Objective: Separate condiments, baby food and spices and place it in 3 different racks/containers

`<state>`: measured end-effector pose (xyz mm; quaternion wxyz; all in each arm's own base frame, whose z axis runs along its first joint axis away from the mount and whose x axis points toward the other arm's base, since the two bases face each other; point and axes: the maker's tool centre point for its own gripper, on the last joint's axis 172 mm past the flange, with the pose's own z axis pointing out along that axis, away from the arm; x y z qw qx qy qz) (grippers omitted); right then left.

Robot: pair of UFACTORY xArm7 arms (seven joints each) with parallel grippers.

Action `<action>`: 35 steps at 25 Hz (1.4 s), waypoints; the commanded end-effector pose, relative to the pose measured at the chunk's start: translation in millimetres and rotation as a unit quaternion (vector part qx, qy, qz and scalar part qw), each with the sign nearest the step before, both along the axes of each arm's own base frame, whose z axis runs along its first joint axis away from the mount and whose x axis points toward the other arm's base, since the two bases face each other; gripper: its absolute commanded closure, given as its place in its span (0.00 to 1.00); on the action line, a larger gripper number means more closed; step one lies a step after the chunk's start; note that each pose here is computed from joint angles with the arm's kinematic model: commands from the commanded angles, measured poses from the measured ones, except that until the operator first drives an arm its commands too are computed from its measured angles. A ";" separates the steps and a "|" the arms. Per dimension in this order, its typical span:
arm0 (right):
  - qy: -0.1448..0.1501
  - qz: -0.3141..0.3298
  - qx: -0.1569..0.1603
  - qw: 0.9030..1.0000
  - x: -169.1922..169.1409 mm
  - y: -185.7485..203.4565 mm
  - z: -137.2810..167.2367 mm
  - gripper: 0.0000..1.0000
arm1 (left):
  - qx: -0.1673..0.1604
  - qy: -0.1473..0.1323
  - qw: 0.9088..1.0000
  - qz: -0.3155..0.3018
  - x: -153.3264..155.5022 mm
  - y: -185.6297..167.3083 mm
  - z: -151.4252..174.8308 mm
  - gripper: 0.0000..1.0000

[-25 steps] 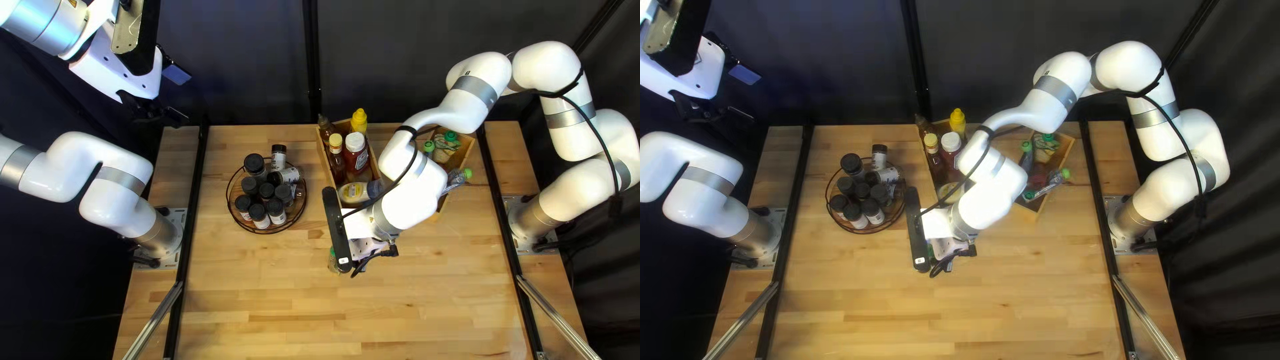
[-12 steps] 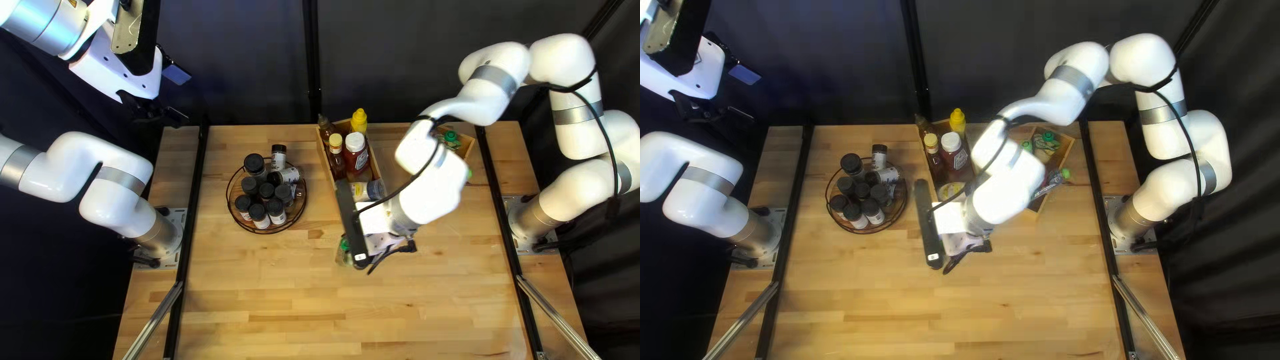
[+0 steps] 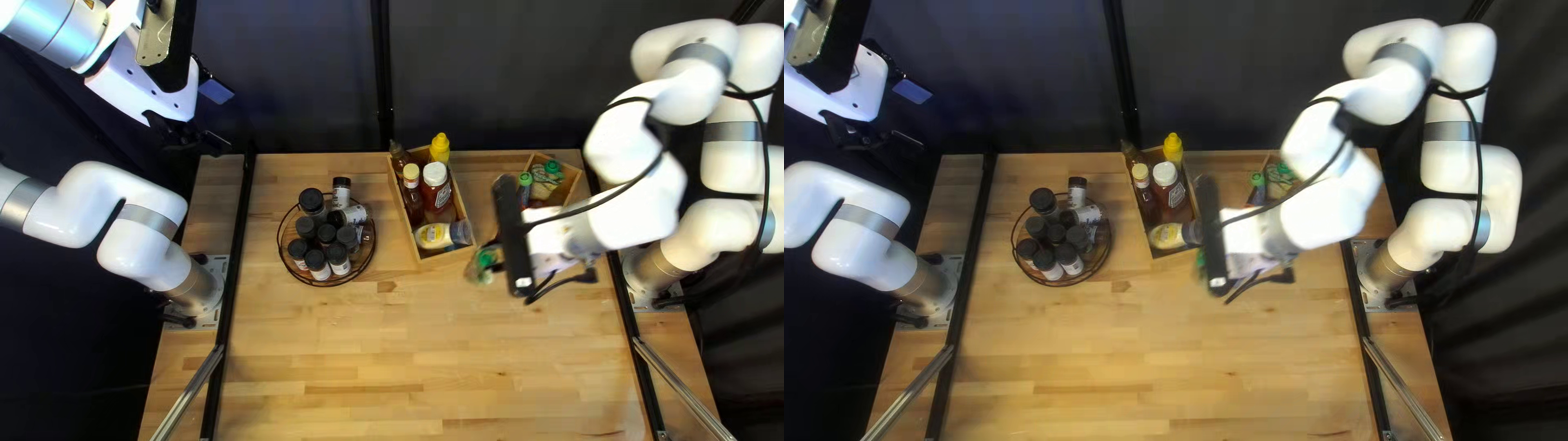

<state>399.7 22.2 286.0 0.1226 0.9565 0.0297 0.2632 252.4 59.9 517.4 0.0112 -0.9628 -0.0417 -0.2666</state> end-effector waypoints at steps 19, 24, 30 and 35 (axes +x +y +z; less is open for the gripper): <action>-0.003 -0.147 -0.040 0.988 -111.7 -102.5 -9.3 0.99 | 0.000 0.000 1.000 0.000 0.0 0.0 0.0 0.00; -0.001 -0.161 -0.043 0.986 -121.9 -115.8 -18.3 0.99 | 0.000 0.000 1.000 0.000 0.0 0.0 0.0 0.00; 0.002 -0.176 -0.040 0.983 -130.2 -132.8 -36.0 0.99 | 0.000 0.000 1.000 0.000 0.0 0.0 0.0 0.00; 0.007 -0.183 -0.035 0.982 -126.3 -135.2 -47.9 0.33 | 0.000 0.000 1.000 0.000 0.0 0.0 0.0 0.00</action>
